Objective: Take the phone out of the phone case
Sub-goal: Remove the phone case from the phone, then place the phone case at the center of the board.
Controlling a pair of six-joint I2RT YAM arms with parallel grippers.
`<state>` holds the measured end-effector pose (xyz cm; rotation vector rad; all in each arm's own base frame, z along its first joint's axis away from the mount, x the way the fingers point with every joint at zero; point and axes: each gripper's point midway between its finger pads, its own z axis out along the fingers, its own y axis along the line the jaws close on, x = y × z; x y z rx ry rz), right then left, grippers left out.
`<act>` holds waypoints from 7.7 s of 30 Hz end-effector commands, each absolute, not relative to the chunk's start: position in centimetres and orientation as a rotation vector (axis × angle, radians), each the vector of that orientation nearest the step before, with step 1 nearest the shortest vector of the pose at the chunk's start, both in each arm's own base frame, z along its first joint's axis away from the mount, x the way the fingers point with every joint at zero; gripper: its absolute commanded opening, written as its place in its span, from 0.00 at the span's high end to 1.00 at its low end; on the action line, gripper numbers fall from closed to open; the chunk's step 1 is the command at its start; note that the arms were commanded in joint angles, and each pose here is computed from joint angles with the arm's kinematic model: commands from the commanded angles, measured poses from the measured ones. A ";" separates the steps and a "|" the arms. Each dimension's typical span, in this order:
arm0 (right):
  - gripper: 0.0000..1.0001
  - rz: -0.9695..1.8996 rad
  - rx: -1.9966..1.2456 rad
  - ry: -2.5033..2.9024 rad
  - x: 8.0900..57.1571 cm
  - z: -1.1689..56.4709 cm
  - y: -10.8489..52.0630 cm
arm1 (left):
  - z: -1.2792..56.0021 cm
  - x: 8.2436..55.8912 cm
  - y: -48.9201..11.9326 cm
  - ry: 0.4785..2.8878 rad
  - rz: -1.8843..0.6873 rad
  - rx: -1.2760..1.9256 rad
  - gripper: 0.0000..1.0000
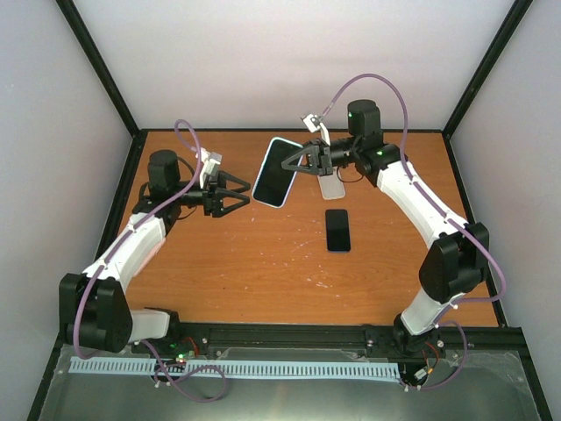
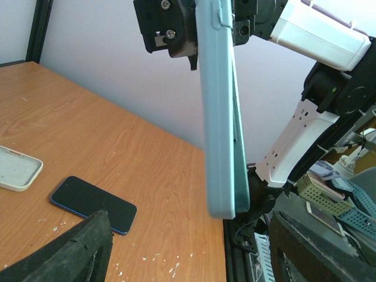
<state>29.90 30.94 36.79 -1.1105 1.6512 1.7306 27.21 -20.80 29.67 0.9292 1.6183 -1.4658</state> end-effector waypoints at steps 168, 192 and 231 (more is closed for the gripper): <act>0.97 -0.008 -1.200 1.270 35.1 38.8 36.7 | 17.0 43.0 -17.4 2.309 -1.458 -0.425 0.99; 0.97 -0.124 -1.028 1.534 41.9 36.5 25.9 | 9.2 48.1 -26.2 2.493 -1.409 -0.144 0.99; 0.97 -0.279 -1.166 1.392 42.2 33.7 26.0 | 10.9 47.7 -21.4 2.532 -1.065 -0.297 0.00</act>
